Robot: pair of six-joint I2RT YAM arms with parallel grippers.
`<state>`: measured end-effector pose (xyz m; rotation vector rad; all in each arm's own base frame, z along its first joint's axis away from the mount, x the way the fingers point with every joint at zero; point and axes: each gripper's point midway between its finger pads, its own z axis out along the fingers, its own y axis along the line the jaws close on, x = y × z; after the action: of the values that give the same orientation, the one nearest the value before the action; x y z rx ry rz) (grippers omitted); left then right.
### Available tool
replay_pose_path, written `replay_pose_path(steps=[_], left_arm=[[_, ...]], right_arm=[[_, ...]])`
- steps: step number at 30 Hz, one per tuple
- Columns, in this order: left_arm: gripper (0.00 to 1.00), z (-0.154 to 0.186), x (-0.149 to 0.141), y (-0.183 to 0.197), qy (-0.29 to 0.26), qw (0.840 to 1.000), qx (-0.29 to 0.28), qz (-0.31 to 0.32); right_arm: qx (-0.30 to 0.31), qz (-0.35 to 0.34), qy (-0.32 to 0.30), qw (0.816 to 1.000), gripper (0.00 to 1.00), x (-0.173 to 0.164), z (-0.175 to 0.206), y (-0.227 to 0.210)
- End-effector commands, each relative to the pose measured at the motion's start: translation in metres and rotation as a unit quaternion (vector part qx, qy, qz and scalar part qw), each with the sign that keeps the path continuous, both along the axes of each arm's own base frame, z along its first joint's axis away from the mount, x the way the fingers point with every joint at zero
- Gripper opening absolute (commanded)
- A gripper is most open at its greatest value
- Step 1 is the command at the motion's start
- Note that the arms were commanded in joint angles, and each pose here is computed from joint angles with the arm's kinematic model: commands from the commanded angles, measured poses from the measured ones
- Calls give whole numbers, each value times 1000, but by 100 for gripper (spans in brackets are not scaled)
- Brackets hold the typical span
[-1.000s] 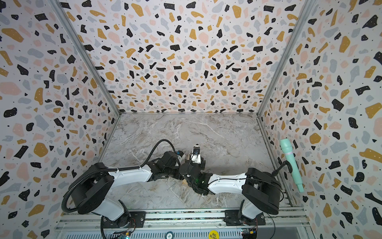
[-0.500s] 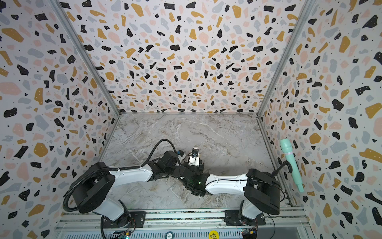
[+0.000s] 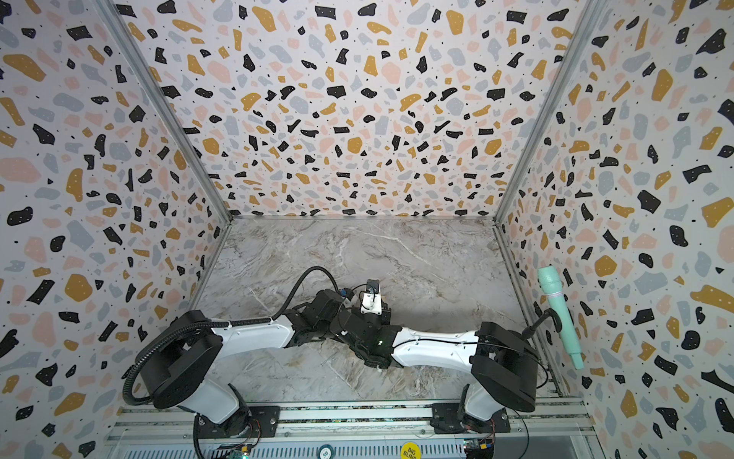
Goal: Use a claw hammer to pull out a nail
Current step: Remove the nail from the mounting plate.
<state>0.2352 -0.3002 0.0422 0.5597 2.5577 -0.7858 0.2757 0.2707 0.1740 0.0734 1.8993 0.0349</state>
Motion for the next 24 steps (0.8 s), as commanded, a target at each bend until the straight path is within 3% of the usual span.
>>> replay_pose_path(steps=[1,12,24], left_arm=[[67,-38,-11,27,34,997,75,10],[64,-54,-18,37,52,994,98,17],[48,-62,-21,42,61,991,113,20]], right_arm=[[-4,8,38,999,0,1,-5,0],[-3,16,101,995,0,22,-9,-1],[-8,9,106,994,0,28,-5,-10]])
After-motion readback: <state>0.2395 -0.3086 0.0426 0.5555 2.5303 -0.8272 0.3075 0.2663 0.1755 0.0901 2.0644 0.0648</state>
